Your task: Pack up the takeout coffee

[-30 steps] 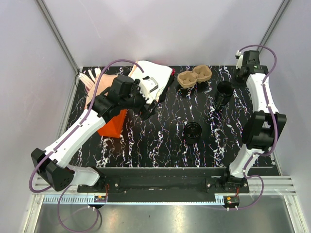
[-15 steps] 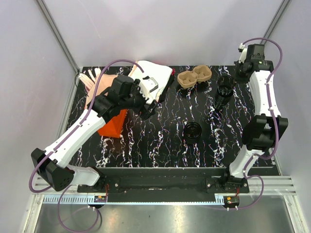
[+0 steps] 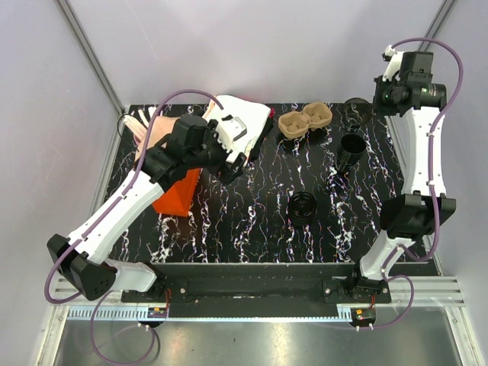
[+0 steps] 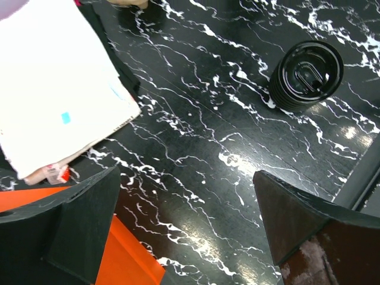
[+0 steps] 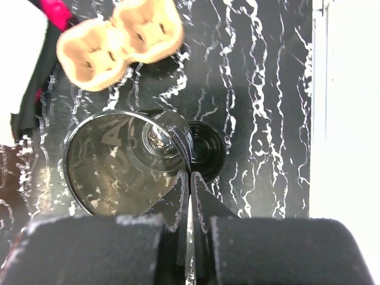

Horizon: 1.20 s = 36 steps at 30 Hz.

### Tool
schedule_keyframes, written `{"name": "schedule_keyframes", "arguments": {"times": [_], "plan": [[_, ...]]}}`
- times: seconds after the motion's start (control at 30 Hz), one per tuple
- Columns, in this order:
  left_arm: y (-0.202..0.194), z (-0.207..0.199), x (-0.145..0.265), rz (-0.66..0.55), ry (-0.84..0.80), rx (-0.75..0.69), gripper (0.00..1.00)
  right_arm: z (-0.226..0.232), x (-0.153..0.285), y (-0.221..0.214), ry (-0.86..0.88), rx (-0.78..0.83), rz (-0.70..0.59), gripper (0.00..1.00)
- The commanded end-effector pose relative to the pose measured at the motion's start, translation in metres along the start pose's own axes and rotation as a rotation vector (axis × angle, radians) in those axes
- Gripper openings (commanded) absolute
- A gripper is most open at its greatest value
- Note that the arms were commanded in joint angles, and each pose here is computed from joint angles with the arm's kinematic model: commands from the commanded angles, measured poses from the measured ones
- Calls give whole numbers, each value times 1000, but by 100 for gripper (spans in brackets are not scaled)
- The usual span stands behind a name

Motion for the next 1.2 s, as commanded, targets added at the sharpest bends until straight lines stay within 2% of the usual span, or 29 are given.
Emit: {"name": "schedule_keyframes", "arguments": {"times": [0.0,0.27,0.4,0.63,0.87,1.17], "plan": [[21,7,19,-67,60,-35,99,30,40,17,81,65,-84,0],[31,26,34,-87,101,-15,99,111,26,16,272,197,-58,0],[34,29,43,-110,96,-15,99,160,2,6,381,265,-7,0],[36,30,52,-124,97,-10,99,220,-41,-18,488,333,47,0],[36,19,56,-127,-12,-25,99,264,-84,-50,520,381,131,0],[35,16,57,-131,-31,-12,99,289,-113,-82,523,417,200,0]]}}
Point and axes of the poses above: each gripper's point midway between its finger pads, its own x axis back along the fingers, its own z axis along the line the jaws close on, y = z × x, the point moved 9 cm from there along x, back along the fingers, and after that the axes turned 10 degrees about x, right-handed, at the moved point
